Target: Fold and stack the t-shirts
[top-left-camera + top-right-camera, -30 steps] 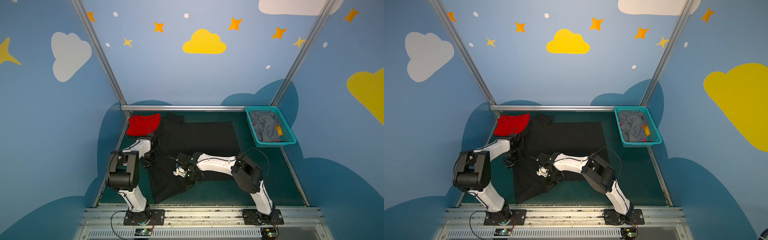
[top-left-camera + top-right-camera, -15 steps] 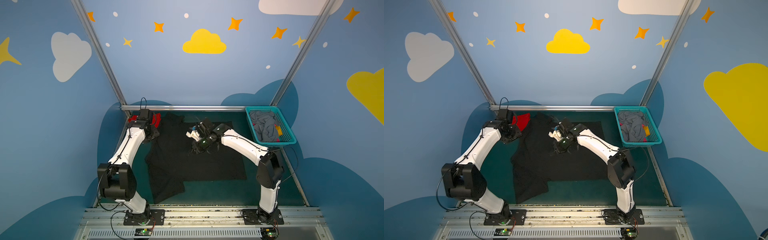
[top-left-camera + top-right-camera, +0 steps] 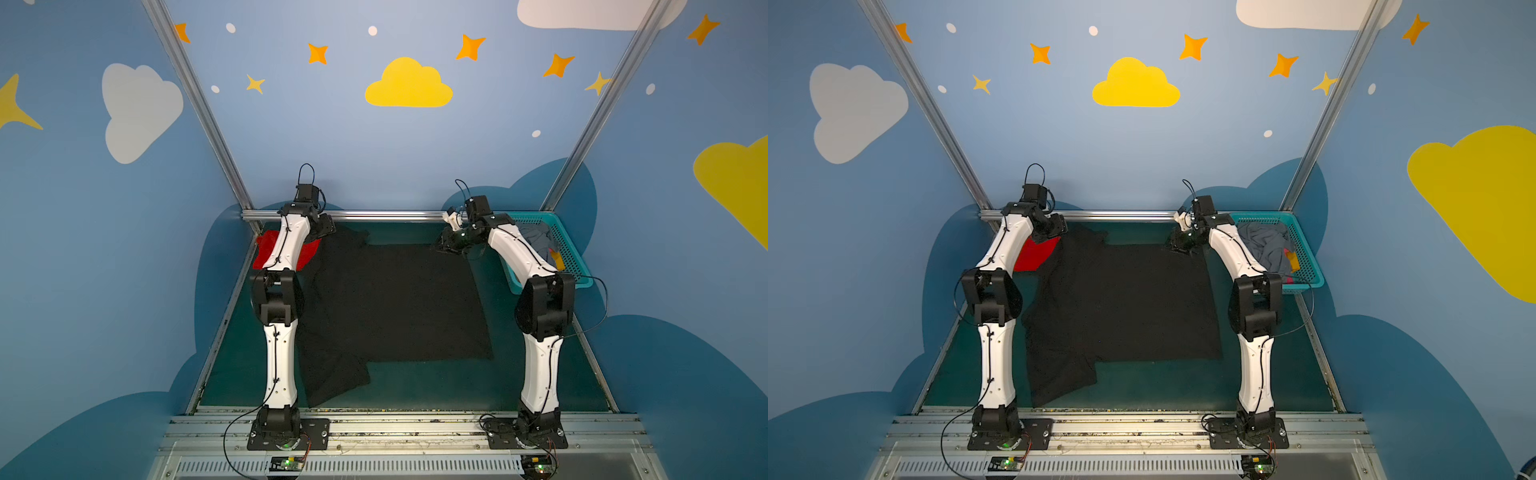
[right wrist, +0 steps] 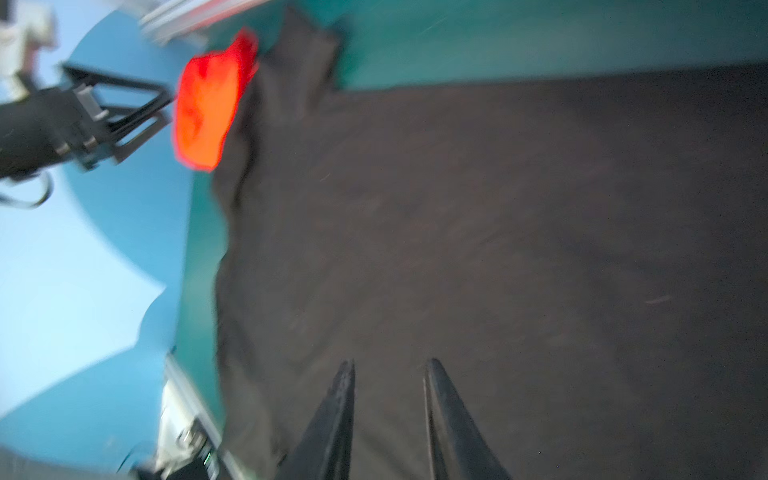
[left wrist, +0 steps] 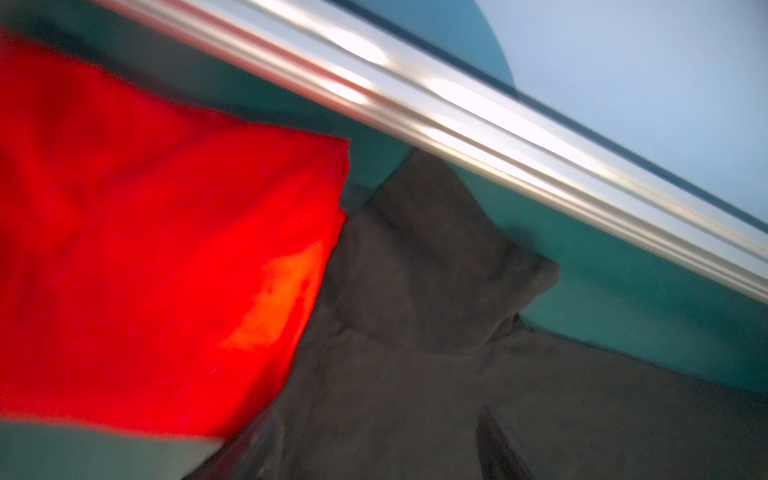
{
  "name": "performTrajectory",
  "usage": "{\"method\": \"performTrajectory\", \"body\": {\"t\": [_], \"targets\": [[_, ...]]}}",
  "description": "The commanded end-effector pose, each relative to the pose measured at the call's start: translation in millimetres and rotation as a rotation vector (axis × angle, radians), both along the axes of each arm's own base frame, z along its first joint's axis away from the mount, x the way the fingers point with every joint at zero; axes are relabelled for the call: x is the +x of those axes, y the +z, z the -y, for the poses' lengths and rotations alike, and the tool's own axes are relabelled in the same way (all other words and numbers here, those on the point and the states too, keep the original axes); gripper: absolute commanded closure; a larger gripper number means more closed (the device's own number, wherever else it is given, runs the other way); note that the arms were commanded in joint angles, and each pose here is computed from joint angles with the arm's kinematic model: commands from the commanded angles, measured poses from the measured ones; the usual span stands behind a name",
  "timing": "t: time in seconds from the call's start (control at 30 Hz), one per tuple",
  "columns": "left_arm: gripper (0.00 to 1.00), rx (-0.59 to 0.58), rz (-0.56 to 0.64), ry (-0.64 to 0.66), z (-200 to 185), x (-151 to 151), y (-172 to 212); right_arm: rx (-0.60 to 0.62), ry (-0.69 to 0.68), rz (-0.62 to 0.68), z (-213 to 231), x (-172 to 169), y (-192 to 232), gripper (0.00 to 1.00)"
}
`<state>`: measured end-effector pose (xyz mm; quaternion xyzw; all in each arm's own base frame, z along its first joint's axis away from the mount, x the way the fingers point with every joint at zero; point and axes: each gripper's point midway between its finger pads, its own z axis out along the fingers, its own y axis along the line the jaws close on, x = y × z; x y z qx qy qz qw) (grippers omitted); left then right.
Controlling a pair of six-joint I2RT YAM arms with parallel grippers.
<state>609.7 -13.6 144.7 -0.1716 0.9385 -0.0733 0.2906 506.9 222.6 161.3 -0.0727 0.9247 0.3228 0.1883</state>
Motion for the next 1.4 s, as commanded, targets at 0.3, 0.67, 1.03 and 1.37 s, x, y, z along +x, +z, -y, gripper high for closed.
{"method": "performTrajectory", "body": {"t": [0.3,0.67,1.03,1.37], "targets": [[0.27,-0.054,0.107,-0.006,-2,52,-38,-0.161,-0.28,-0.006,78,89,-70,0.64],[0.3,-0.064,0.071,0.002,0,55,-74,-0.272,-0.448,0.0,127,114,-105,0.56],[0.38,0.039,0.021,0.035,-18,47,-86,-0.323,-0.497,-0.011,143,122,-123,0.56],[0.33,0.061,0.015,0.018,-19,43,-81,-0.293,-0.509,-0.011,140,130,-139,0.55]]}}
